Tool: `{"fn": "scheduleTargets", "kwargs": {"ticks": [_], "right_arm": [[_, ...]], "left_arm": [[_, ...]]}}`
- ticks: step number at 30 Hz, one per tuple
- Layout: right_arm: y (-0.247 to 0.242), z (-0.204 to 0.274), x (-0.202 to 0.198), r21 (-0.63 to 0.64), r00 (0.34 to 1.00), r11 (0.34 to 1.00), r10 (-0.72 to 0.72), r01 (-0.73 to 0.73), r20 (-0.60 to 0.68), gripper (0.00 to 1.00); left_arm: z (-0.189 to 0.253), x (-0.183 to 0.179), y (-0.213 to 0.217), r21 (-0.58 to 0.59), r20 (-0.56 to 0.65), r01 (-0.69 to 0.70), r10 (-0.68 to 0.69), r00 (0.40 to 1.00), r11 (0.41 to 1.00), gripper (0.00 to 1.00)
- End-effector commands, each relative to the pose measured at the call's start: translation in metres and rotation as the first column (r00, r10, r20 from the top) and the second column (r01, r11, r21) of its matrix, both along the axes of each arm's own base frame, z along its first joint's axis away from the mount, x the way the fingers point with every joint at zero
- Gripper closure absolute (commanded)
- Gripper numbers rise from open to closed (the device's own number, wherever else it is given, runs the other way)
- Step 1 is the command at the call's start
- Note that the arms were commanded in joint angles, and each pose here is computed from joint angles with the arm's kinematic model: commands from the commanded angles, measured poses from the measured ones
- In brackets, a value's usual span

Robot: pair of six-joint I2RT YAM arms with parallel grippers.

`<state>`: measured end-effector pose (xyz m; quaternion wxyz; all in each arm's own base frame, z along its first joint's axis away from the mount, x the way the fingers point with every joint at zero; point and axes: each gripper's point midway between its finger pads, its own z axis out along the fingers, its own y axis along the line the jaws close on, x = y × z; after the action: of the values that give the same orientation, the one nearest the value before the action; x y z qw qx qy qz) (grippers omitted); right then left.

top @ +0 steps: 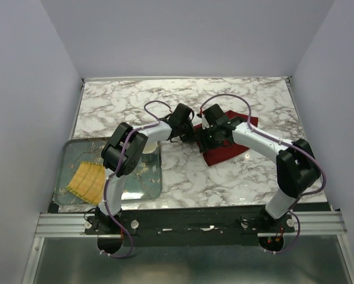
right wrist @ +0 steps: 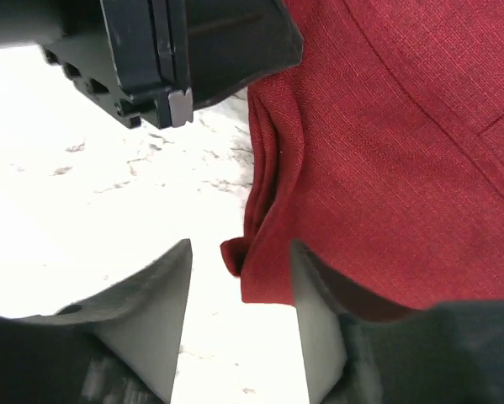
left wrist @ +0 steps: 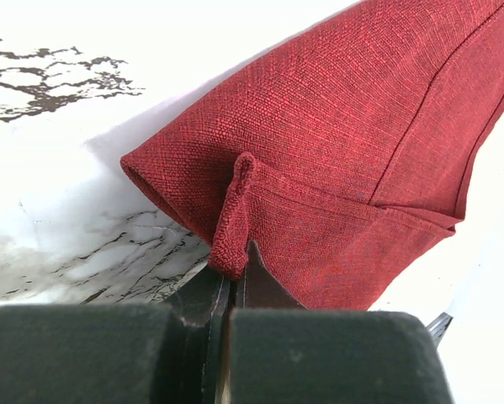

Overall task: Fold the napkin, place the utensils inside, and roll it up
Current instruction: Roll the napkin with the utensil

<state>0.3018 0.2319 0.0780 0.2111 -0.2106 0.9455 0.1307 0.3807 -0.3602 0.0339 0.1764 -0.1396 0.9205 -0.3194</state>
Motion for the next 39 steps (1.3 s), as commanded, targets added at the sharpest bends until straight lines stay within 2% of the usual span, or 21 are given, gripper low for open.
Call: {"fn": "scheduleTargets", "kwargs": {"ticks": [1,8,17,23,29,33,35,36,37,39], "right_arm": [[-0.006,-0.012,0.007,-0.126,0.989,0.989,-0.058,0.075,0.135,0.39],[0.001,-0.023,0.009,-0.265,0.973,0.962,-0.005,0.067,0.229,0.39],[-0.003,-0.048,-0.007,-0.446,0.966,0.892,0.048,0.073,0.253,0.41],[-0.008,-0.05,-0.01,-0.515,0.955,0.851,0.064,0.099,0.29,0.46],[-0.007,-0.051,-0.01,-0.527,0.957,0.845,0.065,0.097,0.281,0.63],[-0.004,-0.053,-0.009,-0.524,0.958,0.847,0.067,0.092,0.278,0.83],[-0.002,-0.053,-0.007,-0.515,0.957,0.852,0.068,0.091,0.282,0.89],[0.0,-0.052,-0.006,-0.513,0.957,0.854,0.075,0.083,0.279,0.96],[0.001,-0.053,-0.006,-0.512,0.958,0.855,0.077,0.079,0.276,0.99],[0.006,-0.052,-0.007,-0.49,0.962,0.869,0.079,0.061,0.261,0.99]], "left_arm": [[-0.001,-0.01,-0.003,-0.016,-0.034,0.005,-0.006,0.999,1.0,1.0],[-0.001,-0.012,-0.002,-0.021,-0.045,0.0,-0.001,0.999,1.0,1.0],[0.001,-0.01,-0.003,-0.033,-0.056,-0.006,0.005,0.998,0.999,1.0],[-0.001,-0.008,0.0,-0.034,-0.061,-0.009,0.007,0.998,0.999,1.0],[0.001,-0.006,0.003,-0.035,-0.061,-0.014,0.011,0.998,0.999,1.0],[0.003,-0.004,0.005,-0.029,-0.056,-0.012,0.011,0.998,0.999,1.0],[0.004,-0.004,0.006,-0.025,-0.054,-0.013,0.012,0.998,1.0,1.0],[0.005,-0.003,0.006,-0.025,-0.053,-0.013,0.011,0.999,1.0,1.0],[0.005,-0.003,0.006,-0.023,-0.047,-0.009,0.008,0.999,1.0,1.0],[0.008,-0.001,0.011,0.011,-0.03,-0.01,0.01,0.999,1.0,1.0]]}}
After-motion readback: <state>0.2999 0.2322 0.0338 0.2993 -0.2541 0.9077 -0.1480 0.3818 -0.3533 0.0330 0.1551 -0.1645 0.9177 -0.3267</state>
